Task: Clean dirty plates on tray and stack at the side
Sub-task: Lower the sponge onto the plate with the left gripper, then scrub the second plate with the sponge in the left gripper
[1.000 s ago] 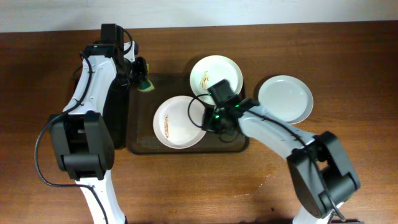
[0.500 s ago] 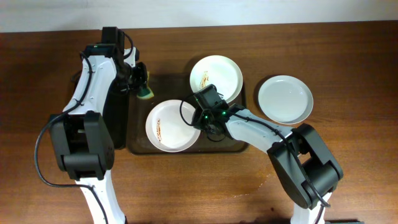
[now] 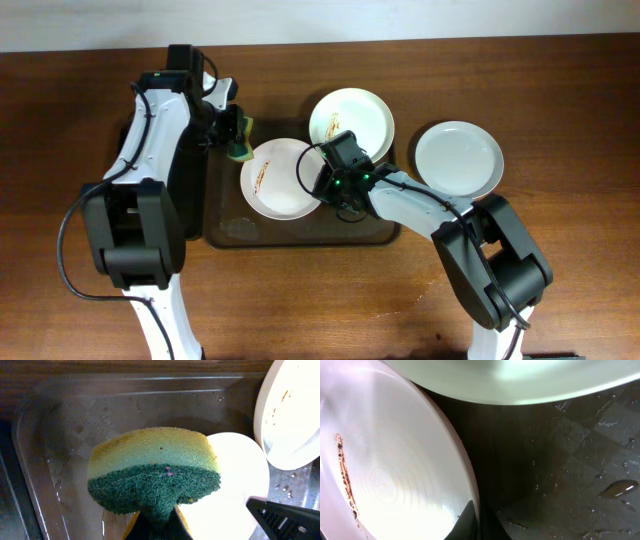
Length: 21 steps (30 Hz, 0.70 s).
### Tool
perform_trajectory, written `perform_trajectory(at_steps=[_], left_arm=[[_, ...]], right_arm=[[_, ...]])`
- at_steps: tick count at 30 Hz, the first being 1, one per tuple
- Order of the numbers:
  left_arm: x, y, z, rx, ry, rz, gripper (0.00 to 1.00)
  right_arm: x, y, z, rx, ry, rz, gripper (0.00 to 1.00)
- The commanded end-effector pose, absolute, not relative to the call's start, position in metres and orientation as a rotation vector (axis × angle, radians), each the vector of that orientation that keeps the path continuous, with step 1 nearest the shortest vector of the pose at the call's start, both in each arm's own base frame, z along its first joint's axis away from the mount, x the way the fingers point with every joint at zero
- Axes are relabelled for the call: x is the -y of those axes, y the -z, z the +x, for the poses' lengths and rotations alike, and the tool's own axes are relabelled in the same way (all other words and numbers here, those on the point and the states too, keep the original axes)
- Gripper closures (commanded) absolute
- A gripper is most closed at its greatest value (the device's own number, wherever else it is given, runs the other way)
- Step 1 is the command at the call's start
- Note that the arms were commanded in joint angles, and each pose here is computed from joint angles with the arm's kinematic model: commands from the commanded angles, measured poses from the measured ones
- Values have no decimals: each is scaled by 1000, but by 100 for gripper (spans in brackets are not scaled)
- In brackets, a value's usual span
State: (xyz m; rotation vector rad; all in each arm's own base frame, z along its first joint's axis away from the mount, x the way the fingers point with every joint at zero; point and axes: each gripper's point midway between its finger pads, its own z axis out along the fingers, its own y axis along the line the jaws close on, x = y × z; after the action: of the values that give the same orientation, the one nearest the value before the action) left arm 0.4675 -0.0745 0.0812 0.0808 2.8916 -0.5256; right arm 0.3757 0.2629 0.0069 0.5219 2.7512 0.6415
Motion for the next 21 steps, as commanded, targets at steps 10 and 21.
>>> perform_trajectory(at_steps=[10, 21], left_arm=[[102, -12, 439, -2997, 134, 399, 99], [137, 4, 372, -3181, 588, 607, 99]], right_arm=[[-260, 1, 375, -2766, -612, 506, 96], [-261, 0, 375, -2772, -628, 493, 96]])
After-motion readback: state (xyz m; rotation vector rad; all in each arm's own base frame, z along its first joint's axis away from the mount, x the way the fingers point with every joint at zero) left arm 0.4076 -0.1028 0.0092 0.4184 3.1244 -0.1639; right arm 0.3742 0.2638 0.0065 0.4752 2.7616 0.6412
